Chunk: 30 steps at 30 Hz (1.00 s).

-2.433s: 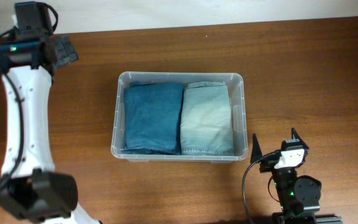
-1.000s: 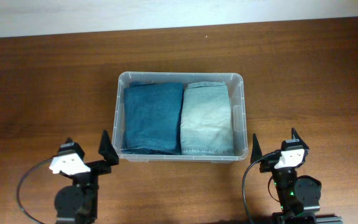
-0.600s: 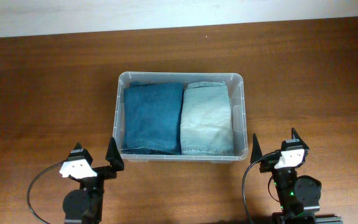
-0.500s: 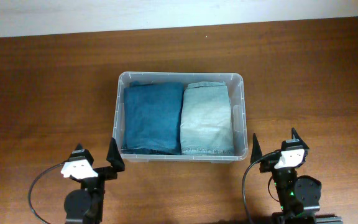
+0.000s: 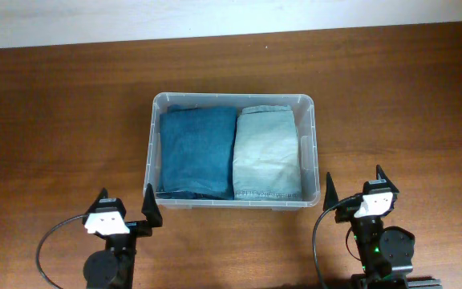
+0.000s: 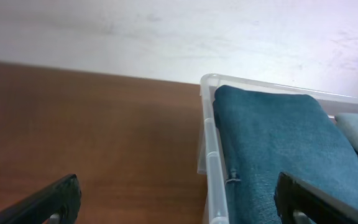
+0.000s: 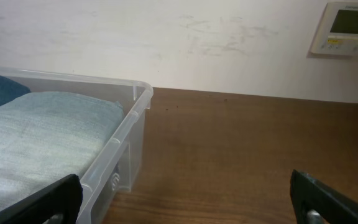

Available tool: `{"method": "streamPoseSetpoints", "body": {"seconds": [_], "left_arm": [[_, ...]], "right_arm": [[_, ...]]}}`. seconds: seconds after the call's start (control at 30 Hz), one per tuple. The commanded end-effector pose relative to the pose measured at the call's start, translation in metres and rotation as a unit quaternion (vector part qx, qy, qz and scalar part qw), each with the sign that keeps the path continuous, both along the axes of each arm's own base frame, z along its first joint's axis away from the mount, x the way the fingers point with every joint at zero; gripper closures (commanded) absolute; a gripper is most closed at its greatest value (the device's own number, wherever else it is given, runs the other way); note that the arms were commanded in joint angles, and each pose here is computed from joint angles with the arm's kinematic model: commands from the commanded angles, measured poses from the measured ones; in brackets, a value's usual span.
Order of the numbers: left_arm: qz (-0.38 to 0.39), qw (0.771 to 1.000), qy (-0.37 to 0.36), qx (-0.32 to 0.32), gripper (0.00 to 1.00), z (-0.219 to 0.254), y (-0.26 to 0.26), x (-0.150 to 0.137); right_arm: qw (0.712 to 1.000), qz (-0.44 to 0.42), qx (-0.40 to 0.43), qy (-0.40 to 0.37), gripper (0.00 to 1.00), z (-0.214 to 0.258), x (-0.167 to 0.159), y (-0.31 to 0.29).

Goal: Pack container

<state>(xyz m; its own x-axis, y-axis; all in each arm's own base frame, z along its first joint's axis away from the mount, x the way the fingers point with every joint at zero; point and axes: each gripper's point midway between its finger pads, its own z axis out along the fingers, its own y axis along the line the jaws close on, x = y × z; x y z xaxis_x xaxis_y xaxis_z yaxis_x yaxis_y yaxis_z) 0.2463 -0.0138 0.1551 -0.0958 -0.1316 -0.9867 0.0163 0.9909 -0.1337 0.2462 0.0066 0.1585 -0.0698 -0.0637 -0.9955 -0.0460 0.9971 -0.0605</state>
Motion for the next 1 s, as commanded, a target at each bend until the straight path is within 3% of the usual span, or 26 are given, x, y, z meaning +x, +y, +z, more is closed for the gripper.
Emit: {"method": "streamPoseSetpoints", "body": {"seconds": [0.0, 0.23, 0.97], "left_arm": [[-0.032, 0.996, -0.012, 0.077, 0.01, 0.0018, -0.0087, -0.0014], [-0.036, 0.989, -0.015, 0.145, 0.01, 0.0015, -0.0082, -0.0014], [-0.033, 0.988, -0.015, 0.147, 0.01, 0.0020, -0.0069, -0.0013]], "right_arm": [[1.000, -0.008, -0.004, 0.000, 0.02, -0.0015, -0.0002, -0.0034], [1.000, -0.008, -0.004, 0.000, 0.02, -0.0016, -0.0002, -0.0034], [1.000, -0.008, -0.004, 0.000, 0.02, -0.0015, -0.0002, -0.0034]]}}
